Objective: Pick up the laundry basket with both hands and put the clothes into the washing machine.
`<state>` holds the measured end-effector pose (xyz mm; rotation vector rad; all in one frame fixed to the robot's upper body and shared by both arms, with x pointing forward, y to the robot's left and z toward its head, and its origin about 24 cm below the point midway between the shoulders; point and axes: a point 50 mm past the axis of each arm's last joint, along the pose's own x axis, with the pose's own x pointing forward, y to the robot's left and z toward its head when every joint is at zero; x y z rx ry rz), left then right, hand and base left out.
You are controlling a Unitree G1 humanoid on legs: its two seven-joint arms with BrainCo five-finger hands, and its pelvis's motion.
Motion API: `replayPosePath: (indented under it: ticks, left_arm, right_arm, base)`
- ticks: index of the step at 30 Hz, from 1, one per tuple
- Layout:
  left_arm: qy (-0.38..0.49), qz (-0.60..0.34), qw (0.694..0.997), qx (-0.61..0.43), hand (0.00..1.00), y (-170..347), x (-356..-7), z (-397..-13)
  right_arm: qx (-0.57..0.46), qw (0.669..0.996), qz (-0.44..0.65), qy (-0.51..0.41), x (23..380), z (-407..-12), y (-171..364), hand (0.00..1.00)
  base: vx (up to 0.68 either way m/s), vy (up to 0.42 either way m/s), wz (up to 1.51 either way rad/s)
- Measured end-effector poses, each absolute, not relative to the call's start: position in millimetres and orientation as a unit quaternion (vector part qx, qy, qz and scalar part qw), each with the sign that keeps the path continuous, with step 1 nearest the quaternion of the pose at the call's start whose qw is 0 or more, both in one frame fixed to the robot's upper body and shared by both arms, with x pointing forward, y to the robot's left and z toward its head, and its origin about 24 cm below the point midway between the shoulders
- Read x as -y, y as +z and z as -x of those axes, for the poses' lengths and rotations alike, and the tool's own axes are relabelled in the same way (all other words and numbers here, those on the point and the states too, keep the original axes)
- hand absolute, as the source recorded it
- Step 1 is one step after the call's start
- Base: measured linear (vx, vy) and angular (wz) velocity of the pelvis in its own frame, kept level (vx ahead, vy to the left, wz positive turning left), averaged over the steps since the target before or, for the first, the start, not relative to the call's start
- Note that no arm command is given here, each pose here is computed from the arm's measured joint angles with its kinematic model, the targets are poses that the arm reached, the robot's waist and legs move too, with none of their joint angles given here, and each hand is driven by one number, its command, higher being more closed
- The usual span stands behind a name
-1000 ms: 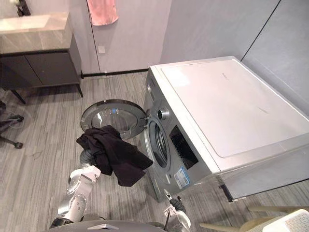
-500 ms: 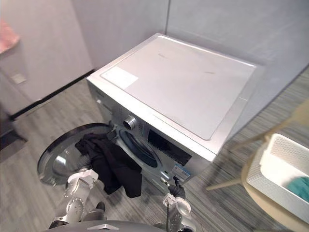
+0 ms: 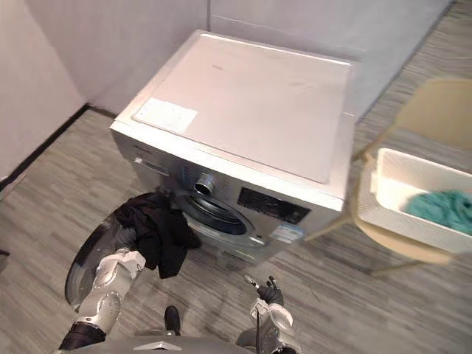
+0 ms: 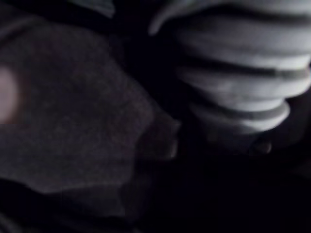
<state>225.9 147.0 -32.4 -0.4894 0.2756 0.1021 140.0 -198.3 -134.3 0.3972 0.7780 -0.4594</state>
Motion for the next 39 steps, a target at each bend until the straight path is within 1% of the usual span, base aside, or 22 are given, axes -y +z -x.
replayPosePath:
  ticks: [2,4,7,13,18,22,24,27,31,34,36,39]
  left_arm:
    - [0.07,0.253,0.955,-0.139,1.0,-35,-151,-222]
    - [0.073,0.266,0.952,-0.137,1.0,-35,-147,-222]
    - [0.093,0.266,0.951,-0.127,1.0,-32,-158,-223]
    - [0.097,0.267,0.951,-0.126,1.0,-30,-160,-230]
    - [0.067,0.268,0.952,-0.135,1.0,-31,-143,-231]
    - [0.052,0.272,0.951,-0.135,1.0,-29,-137,-228]
    - [0.033,0.269,0.955,-0.123,1.0,-23,-135,-228]
    - [0.012,0.263,0.956,-0.126,1.0,-21,-129,-225]
    - [-0.008,0.261,0.955,-0.143,1.0,-26,-124,-219]
    - [-0.045,0.263,0.954,-0.138,1.0,-20,-110,-224]
    - [-0.074,0.258,0.957,-0.112,1.0,-5,-101,-239]
    - [-0.106,0.246,0.961,-0.067,1.0,20,-93,-262]
  right_arm:
    - [-0.374,0.881,-0.186,-0.22,204,-136,-135,0.0]
    - [-0.372,0.885,-0.174,-0.219,214,-133,-133,0.0]
    - [-0.372,0.887,-0.181,-0.204,207,-134,-133,0.0]
    - [-0.332,0.906,-0.181,-0.192,208,-155,-120,0.0]
    - [-0.317,0.912,-0.174,-0.196,215,-161,-115,0.0]
    - [-0.327,0.908,-0.165,-0.205,222,-152,-118,0.0]
    - [-0.341,0.9,-0.169,-0.213,222,-139,-123,0.0]
    - [-0.343,0.899,-0.173,-0.212,219,-138,-123,0.0]
    - [-0.325,0.904,-0.19,-0.203,210,-150,-119,0.0]
    - [-0.296,0.915,-0.198,-0.19,209,-176,-108,0.0]
    - [-0.267,0.93,-0.189,-0.165,205,-200,-95,0.0]
    - [-0.242,0.941,-0.183,-0.146,199,-219,-84,0.0]
  base:
    - [-0.09,-0.027,-0.87]
    - [-0.09,0.063,-0.78]
    - [-0.06,-0.06,-0.89]
    - [-0.06,-0.015,-0.22]
    - [-0.12,-0.054,0.03]
    - [-0.18,0.018,-0.29]
    - [-0.1,0.086,0.0]
    - [-0.04,0.027,-0.09]
    - [0.04,-0.009,-0.06]
    - [0.08,-0.026,-0.23]
    - [0.07,-0.013,-0.17]
    - [0.02,0.012,-0.16]
